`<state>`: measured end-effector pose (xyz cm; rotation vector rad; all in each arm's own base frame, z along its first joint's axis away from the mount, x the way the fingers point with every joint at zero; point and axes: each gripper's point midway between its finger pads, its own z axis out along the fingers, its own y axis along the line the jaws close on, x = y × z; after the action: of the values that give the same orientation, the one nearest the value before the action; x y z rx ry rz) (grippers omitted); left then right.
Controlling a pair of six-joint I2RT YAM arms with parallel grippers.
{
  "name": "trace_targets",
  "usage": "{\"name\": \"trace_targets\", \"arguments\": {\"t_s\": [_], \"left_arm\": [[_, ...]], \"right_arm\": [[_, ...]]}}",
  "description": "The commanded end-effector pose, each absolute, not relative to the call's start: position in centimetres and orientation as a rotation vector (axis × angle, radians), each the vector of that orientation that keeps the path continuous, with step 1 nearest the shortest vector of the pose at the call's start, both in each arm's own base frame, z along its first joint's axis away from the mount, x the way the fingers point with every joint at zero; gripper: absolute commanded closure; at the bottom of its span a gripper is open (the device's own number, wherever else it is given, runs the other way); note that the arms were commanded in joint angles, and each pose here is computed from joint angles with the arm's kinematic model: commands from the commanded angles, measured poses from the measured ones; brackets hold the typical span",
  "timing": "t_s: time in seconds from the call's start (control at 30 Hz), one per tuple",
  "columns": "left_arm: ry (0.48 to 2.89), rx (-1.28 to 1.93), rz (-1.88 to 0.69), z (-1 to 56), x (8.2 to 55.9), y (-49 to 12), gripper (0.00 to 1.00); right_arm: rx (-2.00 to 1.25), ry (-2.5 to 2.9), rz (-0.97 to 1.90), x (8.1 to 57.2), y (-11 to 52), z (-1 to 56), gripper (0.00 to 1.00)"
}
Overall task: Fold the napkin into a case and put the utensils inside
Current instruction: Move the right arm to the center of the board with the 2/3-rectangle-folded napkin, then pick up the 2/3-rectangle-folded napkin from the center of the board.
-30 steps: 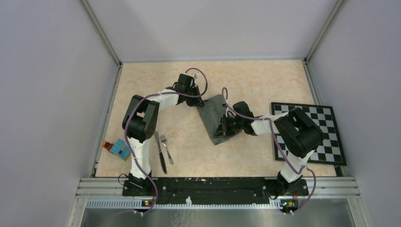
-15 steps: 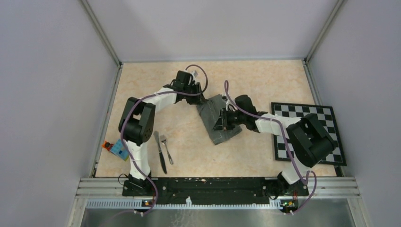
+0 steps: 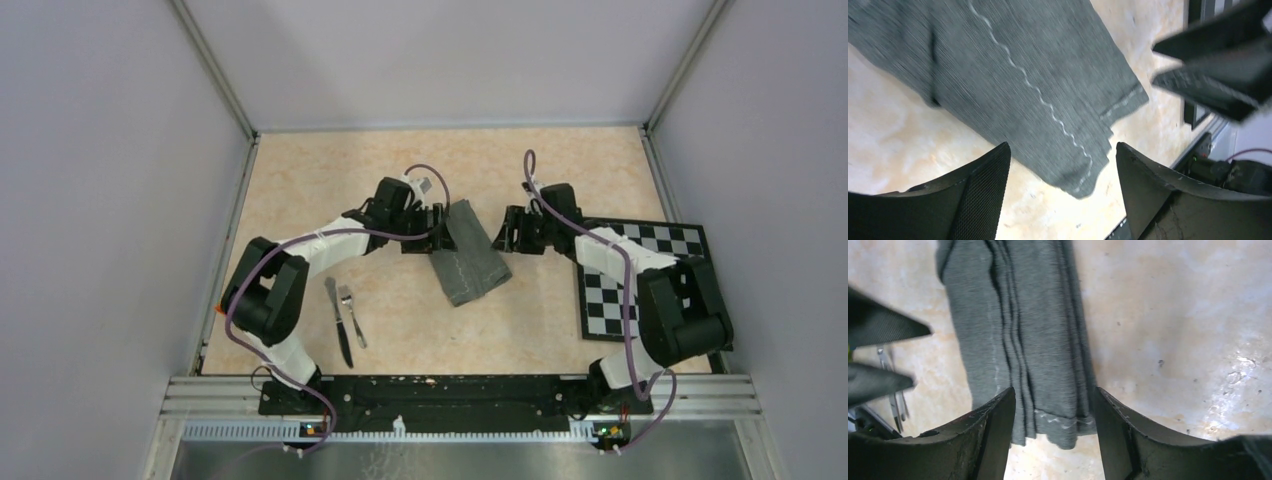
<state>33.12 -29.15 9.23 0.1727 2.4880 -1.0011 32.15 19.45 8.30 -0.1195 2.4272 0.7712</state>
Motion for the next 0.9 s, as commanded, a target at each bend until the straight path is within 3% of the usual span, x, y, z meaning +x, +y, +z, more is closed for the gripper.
{"name": "trace_targets", "arguments": {"t_s": [0.0,0.07,0.23,0.37,0.43,0.57,0.73,0.87], "left_arm": [[2.398,0.249,-1.085,12.3,30.4,-30.1,0.18],[2.398,0.27,-1.102,12.8,29.0,-30.1,0.17],[2.416,0.294,-1.112,13.1,25.9,-29.8,0.19],[2.445,0.292,-1.105,12.4,23.5,-29.8,0.2],[2.463,0.29,-1.079,11.9,22.4,-30.2,0.19],[2.483,0.323,-0.919,11.5,20.9,-31.8,0.16],[2.505,0.407,-0.658,10.7,19.9,-34.4,0.15],[2.561,0.462,-0.437,9.3,19.7,-36.3,0.2]], "right_arm": [[-0.128,2.495,0.744,31.8,18.5,5.8,0.42],[-0.115,2.514,0.802,31.2,19.1,4.9,0.5],[-0.078,2.544,0.887,28.5,20.1,3.4,0.87],[-0.149,2.523,1.04,24.0,24.1,4.5,0.93],[-0.142,2.491,1.107,22.2,25.2,5.9,0.88],[0.035,2.455,0.952,22.7,21.9,7.7,0.53],[0.272,2.428,0.724,25.0,14.3,8.2,0.28],[0.331,2.377,0.703,25.5,11.4,9.0,0.25]]}}
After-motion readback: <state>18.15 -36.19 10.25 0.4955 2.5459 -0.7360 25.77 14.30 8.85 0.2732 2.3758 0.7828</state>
